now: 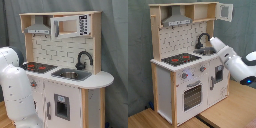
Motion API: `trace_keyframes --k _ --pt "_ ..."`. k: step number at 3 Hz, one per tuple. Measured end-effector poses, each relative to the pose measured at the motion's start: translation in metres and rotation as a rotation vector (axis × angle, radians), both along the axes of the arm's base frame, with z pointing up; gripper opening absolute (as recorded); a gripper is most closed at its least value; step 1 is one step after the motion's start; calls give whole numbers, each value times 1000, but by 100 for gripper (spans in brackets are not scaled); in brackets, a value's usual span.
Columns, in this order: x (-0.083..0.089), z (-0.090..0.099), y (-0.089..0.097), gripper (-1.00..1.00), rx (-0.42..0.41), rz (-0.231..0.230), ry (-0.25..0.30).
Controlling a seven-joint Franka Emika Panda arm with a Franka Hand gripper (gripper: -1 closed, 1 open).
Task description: Play with the kitchen
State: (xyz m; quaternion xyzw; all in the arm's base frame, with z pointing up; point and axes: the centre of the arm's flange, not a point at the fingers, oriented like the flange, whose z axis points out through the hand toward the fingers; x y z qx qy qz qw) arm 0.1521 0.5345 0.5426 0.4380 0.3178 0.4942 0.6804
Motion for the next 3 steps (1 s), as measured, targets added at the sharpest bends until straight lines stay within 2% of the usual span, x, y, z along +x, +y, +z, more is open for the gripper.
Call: trace_keyframes --k 2,3 --pt "-15 27 -21 100 78 -117 -113" --pt "-15 45 -35 100 127 -190 -183"
